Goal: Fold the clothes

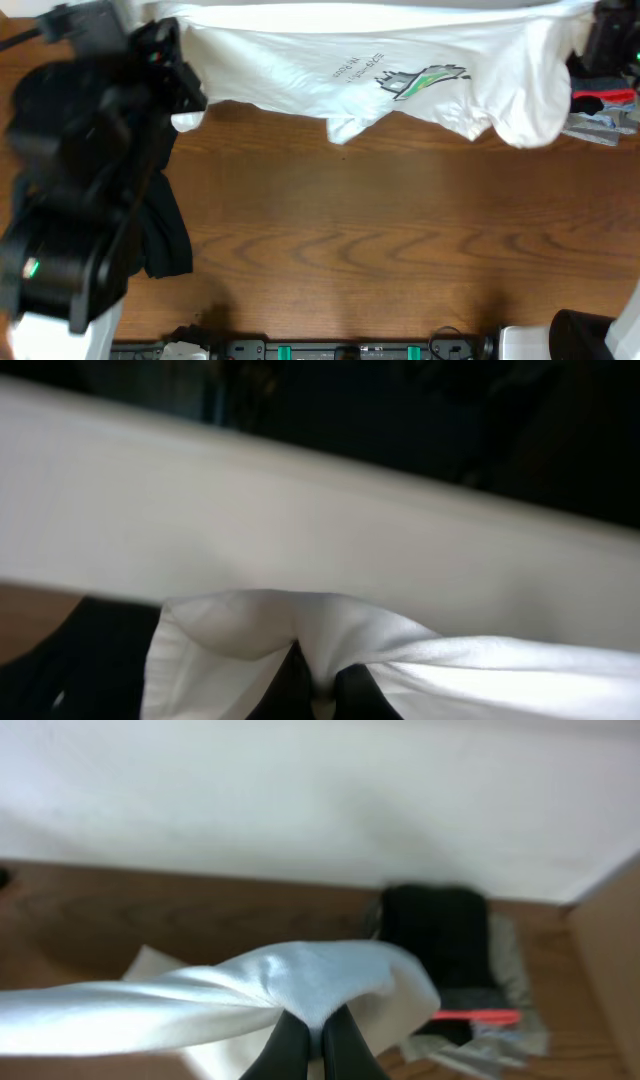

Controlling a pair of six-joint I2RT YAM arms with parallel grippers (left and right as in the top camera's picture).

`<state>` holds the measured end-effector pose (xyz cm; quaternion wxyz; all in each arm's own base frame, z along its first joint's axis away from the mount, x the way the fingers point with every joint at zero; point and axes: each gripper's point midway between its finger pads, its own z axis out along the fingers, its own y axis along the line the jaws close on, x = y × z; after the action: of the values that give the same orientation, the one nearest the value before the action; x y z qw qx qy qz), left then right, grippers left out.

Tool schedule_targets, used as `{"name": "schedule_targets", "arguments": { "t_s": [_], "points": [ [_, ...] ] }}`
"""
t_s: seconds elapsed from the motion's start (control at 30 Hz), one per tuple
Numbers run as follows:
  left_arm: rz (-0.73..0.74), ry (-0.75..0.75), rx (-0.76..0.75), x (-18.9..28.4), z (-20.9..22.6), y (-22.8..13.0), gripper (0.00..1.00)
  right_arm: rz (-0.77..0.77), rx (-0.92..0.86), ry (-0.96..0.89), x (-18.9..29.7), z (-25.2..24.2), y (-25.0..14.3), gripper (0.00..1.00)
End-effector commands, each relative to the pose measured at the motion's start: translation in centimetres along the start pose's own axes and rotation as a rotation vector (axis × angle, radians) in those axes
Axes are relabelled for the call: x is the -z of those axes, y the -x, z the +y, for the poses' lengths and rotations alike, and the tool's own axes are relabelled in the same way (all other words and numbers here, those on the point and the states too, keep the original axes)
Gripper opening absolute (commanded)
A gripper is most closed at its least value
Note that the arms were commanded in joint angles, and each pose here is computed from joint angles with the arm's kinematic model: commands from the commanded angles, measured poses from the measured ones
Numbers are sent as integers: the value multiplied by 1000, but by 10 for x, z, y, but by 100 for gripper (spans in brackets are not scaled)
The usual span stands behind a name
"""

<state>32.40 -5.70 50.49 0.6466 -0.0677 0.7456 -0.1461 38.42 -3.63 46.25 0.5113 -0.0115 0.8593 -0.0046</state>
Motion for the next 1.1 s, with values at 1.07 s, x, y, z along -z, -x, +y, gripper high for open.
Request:
{"name": "schedule_targets", "arguments": {
  "t_s": [1.07],
  "points": [
    [-214, 29, -204, -206, 38, 4, 6, -356, 164, 51, -102, -9, 100, 1]
  ]
}}
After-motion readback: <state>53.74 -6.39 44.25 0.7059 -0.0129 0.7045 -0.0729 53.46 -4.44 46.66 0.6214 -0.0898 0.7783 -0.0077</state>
